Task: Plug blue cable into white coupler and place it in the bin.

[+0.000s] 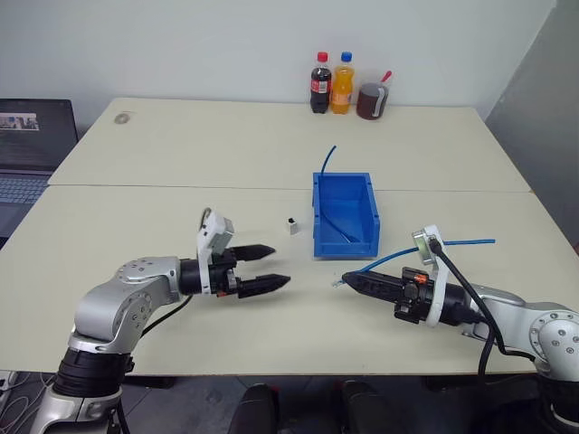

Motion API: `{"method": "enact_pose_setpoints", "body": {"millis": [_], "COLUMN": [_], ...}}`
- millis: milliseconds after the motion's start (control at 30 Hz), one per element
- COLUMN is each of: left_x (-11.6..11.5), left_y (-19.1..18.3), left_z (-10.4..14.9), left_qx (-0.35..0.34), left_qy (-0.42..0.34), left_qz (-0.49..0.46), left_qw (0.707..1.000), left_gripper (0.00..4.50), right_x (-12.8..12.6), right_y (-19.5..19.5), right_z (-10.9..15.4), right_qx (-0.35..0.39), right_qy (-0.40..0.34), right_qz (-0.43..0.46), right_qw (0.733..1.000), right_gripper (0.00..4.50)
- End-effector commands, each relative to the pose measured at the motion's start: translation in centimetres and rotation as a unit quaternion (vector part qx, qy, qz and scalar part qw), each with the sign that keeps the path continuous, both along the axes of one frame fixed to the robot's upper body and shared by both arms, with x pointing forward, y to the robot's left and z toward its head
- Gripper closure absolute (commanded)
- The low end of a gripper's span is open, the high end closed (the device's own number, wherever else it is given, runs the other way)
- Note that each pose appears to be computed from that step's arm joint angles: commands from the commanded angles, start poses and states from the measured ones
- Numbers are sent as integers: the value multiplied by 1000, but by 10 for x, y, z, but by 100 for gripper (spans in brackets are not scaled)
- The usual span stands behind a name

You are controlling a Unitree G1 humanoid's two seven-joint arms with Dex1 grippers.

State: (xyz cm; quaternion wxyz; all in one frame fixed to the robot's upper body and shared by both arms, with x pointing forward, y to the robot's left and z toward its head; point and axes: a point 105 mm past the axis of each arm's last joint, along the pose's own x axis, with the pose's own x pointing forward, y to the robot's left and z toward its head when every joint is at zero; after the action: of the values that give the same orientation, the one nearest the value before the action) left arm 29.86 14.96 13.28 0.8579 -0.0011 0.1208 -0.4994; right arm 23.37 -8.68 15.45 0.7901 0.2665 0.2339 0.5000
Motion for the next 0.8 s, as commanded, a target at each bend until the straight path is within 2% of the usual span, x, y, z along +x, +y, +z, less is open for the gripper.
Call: {"method": "enact_pose_setpoints", "body": {"millis": [33, 100, 233, 467, 800], "left_x": [39, 57, 83, 88, 102], "left_y": [21, 23, 14, -10, -28], "left_z": [-5, -11, -19, -31, -42], "left_qx": [60, 89, 91, 78, 107], "left_qy": [-80, -106, -117, -95, -109], "left_qz": [91, 105, 93, 9, -2], "left_qw": [991, 985, 985, 992, 988], "left_gripper": [1, 1, 1, 1, 1], "right_x": [4, 7, 11, 4, -2], "right_y": [0, 0, 1, -3, -6], "right_z": [9, 9, 11, 9, 5], "right_qx": [10, 10, 10, -1, -12], "right_qy": [-27, -30, -35, -35, -38], "right_qz": [-4, -8, -11, -13, -31], "right_qw": [1000, 999, 999, 999, 999], "right_gripper": [431, 431, 431, 431, 431]}}
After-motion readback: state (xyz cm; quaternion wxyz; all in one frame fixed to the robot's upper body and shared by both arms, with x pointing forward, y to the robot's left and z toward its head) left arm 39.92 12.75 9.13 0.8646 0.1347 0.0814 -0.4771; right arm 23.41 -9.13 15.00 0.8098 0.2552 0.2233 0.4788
